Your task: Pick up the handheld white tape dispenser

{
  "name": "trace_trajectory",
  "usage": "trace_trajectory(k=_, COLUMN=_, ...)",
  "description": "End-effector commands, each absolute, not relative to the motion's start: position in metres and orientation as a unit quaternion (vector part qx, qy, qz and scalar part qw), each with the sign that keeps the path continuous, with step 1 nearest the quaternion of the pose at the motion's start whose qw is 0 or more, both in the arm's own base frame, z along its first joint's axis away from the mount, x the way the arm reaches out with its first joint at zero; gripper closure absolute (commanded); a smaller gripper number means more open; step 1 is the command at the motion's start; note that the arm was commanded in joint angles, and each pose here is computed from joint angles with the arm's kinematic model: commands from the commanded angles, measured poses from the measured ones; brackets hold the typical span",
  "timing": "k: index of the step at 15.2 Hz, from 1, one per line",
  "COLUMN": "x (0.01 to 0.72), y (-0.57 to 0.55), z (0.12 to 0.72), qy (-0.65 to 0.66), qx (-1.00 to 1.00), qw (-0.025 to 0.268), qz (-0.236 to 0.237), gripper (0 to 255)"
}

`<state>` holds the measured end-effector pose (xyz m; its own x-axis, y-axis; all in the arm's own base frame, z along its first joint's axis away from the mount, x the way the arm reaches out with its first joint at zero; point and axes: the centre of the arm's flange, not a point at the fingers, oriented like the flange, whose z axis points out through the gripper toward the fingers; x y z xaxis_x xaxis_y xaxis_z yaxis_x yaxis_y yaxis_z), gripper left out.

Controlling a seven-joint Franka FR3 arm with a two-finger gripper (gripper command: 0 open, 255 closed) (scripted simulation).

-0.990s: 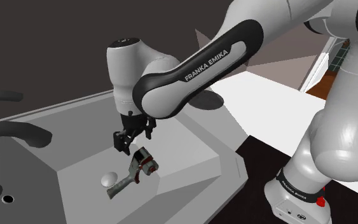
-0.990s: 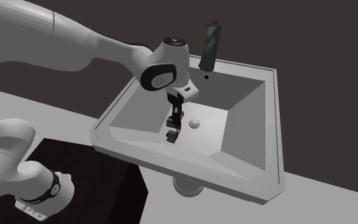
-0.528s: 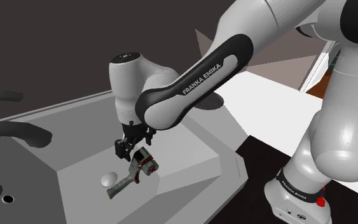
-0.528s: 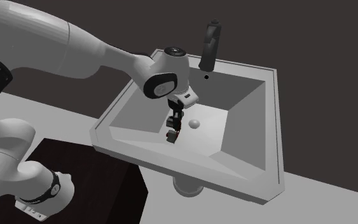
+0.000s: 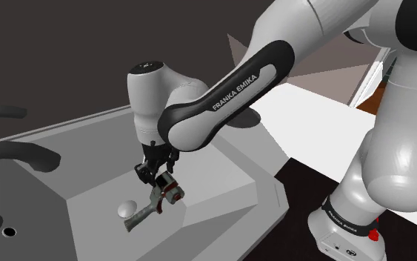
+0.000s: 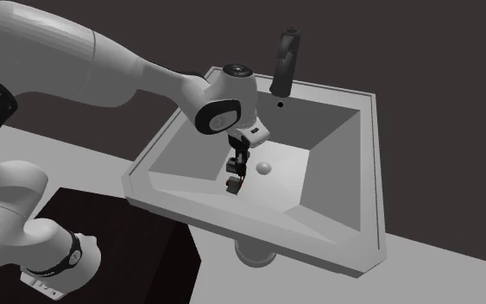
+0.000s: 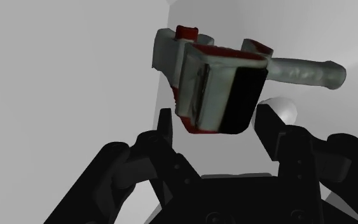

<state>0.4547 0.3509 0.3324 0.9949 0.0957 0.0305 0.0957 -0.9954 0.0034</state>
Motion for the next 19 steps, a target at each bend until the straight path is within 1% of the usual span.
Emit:
trace_trajectory(k=1, x=0.454, y=0.351, z=0.331, qy=0.049, qx=0.999, qw=0.001, qz=0.014, gripper=255)
trace_trajectory(k=17, x=0.454, y=0.351, z=0.410, qy=0.048, qx=0.999, qw=0.001, qz=0.014, gripper=255)
trace_trajectory(k=19, x=0.454, y=0.351, z=0.411, qy=0.048, qx=0.999, qw=0.001, qz=0.014, gripper=255)
